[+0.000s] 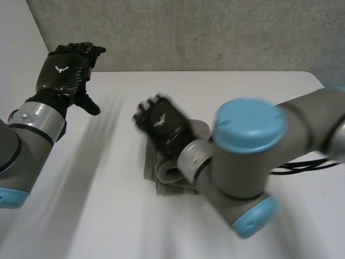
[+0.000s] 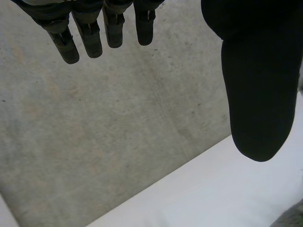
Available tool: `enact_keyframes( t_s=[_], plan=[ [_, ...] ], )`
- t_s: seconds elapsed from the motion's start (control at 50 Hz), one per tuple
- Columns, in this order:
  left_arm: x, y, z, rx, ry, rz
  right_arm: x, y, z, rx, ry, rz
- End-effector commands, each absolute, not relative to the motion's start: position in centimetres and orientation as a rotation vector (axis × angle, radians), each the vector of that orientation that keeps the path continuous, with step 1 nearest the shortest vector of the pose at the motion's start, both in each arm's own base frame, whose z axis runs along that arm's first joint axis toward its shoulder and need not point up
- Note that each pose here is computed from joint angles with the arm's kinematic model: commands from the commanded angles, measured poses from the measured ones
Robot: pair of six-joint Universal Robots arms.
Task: Fold the laundry
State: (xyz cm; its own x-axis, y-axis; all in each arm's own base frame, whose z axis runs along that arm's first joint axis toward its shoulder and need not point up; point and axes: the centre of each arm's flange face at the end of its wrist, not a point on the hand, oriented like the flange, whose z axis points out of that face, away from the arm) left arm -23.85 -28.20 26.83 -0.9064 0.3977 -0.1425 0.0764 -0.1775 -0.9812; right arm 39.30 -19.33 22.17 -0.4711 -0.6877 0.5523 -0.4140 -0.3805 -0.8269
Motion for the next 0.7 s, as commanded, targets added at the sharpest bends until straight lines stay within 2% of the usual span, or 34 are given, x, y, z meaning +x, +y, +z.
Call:
enact_keyframes(
  t_s=[0.02,0.08,0.12,0.18,0.28,0.42,0.5,0.58,0.62,0.66,0.68,0.7],
  plan=[
    [-26.0,-27.7,26.0,-0.506,-1.830,2.068,33.5,-23.4,24.5,-1.045,1.891,-1.878],
    [-27.5,-27.1,25.0,-0.518,-1.826,1.996,31.3,-24.8,23.6,-0.963,2.034,-1.792],
    [-29.2,-26.1,23.1,-0.559,-1.849,1.909,29.7,-25.8,22.7,-0.903,2.131,-1.719],
    [-30.1,-25.6,21.9,-0.588,-1.863,1.864,29.5,-26.2,21.9,-0.875,2.160,-1.677],
    [-32.9,-23.6,16.7,-0.699,-1.938,1.695,29.9,-27.0,19.3,-0.799,2.154,-1.491],
    [-33.9,-23.2,13.1,-0.748,-2.005,1.605,30.7,-26.9,16.3,-0.801,2.154,-1.336],
    [-34.0,-23.3,12.8,-0.750,-2.009,1.601,31.1,-26.9,14.1,-0.829,2.185,-1.281],
    [-34.0,-23.7,13.8,-0.738,-1.990,1.627,31.4,-27.0,14.0,-0.833,2.183,-1.283],
    [-33.9,-23.8,14.4,-0.733,-1.977,1.642,31.4,-27.1,14.4,-0.832,2.177,-1.294],
    [-33.7,-23.8,16.3,-0.721,-1.938,1.685,31.4,-27.1,17.0,-0.832,2.127,-1.367],
    [-33.7,-23.8,16.3,-0.721,-1.937,1.685,31.4,-27.1,17.0,-0.832,2.127,-1.367],
    [-33.6,-23.7,17.5,-0.713,-1.912,1.711,31.1,-27.2,19.2,-0.821,2.088,-1.433]
  ],
)
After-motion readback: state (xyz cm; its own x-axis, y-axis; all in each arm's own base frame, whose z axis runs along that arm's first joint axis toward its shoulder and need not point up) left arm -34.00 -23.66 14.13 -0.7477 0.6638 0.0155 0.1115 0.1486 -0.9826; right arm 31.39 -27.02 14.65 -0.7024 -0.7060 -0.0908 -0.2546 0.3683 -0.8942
